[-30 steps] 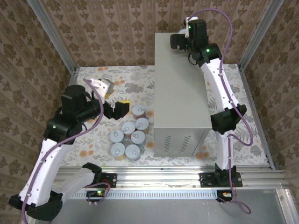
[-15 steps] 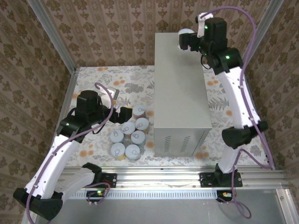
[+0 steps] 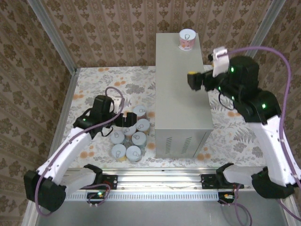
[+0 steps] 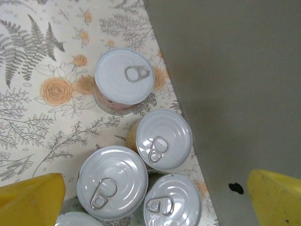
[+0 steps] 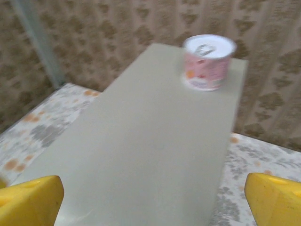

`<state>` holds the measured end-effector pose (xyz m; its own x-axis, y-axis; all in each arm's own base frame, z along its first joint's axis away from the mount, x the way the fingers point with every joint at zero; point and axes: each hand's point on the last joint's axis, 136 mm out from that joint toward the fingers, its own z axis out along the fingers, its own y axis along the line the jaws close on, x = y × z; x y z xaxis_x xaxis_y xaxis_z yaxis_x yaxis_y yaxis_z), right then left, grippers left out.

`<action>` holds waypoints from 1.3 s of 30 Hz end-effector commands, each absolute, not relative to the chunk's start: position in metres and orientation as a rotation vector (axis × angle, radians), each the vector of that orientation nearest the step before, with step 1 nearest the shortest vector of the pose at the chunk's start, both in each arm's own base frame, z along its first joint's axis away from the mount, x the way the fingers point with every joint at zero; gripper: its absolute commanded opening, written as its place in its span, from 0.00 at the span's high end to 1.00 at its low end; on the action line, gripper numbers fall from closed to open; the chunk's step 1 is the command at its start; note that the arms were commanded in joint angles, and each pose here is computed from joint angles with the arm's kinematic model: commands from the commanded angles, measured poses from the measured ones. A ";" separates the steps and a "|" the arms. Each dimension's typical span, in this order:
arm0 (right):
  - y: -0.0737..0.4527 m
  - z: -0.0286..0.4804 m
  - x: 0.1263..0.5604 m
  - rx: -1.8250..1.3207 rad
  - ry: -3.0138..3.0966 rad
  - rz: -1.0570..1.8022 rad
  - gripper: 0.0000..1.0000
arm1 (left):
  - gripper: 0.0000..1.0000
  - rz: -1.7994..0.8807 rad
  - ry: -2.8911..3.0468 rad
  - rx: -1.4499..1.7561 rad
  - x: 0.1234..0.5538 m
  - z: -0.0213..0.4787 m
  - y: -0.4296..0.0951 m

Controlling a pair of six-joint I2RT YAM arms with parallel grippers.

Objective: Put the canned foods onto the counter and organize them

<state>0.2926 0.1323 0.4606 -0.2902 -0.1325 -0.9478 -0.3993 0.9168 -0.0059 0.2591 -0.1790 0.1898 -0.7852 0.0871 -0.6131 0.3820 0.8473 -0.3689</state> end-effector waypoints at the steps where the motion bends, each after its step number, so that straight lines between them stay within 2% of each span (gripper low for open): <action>1: 0.161 0.441 0.258 -0.571 1.869 0.390 0.00 | 0.00 -0.672 2.443 0.260 0.278 0.182 -0.186; 13: 0.212 0.402 0.198 -0.866 2.001 0.432 0.00 | 0.00 -0.591 2.517 0.229 0.339 0.146 -0.208; 25: 0.247 0.410 0.187 -0.997 2.054 0.376 0.00 | 0.00 -0.461 2.601 0.296 0.373 0.116 -0.228; 39: 0.270 0.416 0.193 -1.060 2.046 0.348 0.00 | 0.00 -0.273 2.710 0.353 0.377 0.075 -0.228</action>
<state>0.1947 0.2730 0.4129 -0.3555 -0.5430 -0.7608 -0.7793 0.6215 -0.0795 0.3774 -0.2326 0.0806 -0.8894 0.1667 -0.4257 0.2685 0.9441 -0.1913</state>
